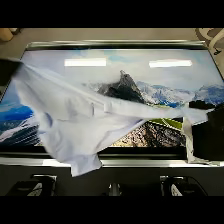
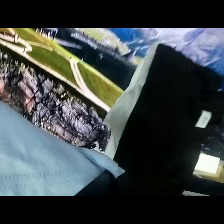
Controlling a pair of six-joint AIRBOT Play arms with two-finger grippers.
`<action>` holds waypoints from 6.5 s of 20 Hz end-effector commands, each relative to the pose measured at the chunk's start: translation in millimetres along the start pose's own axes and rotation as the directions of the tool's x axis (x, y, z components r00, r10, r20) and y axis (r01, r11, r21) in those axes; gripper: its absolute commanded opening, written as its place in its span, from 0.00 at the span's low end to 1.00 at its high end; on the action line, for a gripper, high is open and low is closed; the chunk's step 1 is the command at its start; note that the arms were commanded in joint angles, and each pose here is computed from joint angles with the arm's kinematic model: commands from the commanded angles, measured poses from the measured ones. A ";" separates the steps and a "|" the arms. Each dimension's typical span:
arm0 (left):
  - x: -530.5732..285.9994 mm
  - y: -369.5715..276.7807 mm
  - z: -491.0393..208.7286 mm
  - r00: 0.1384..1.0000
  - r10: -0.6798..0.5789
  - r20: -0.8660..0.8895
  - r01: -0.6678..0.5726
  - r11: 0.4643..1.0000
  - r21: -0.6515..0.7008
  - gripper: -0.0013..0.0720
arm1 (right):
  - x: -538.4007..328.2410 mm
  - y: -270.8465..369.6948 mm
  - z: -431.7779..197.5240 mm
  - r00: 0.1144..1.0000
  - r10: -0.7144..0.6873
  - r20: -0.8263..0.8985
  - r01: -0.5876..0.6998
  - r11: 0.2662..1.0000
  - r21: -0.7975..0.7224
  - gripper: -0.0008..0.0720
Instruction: Fold the shirts.
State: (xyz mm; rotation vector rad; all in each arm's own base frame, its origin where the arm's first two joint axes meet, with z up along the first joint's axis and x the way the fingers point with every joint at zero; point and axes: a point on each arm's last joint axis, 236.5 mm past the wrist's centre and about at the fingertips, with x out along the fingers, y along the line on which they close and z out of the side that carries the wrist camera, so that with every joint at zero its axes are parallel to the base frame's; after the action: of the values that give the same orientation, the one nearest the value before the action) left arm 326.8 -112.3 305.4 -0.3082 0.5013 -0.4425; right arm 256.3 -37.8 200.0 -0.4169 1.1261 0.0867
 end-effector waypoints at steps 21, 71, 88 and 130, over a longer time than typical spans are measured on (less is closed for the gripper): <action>124.5 187.6 -210.3 0.729 0.052 -0.683 -0.329 0.901 -0.283 0.88 | 194.7 167.2 112.5 0.701 0.707 0.098 -0.706 0.707 -0.049 0.92; -180.5 -100.2 142.7 0.784 -0.122 0.608 -0.088 0.949 0.304 0.05 | -230.9 138.3 156.6 0.432 0.527 0.732 -0.223 0.849 -0.479 0.03; 202.5 163.1 -131.3 0.960 0.068 -0.270 -0.174 0.905 -0.388 0.05 | 237.3 251.8 236.1 0.565 0.790 0.239 -0.824 0.556 0.108 0.12; 173.3 172.7 -317.8 0.724 -0.041 -0.689 -0.390 0.799 -0.458 0.05 | 286.9 138.6 -28.0 0.721 0.625 -0.298 -0.565 0.780 0.270 0.85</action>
State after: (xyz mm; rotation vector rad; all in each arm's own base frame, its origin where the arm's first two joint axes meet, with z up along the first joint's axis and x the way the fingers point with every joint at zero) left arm 358.2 -98.2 -98.1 -0.6924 1.3838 -0.1541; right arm 305.2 29.9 -97.0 0.0424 1.6558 0.5239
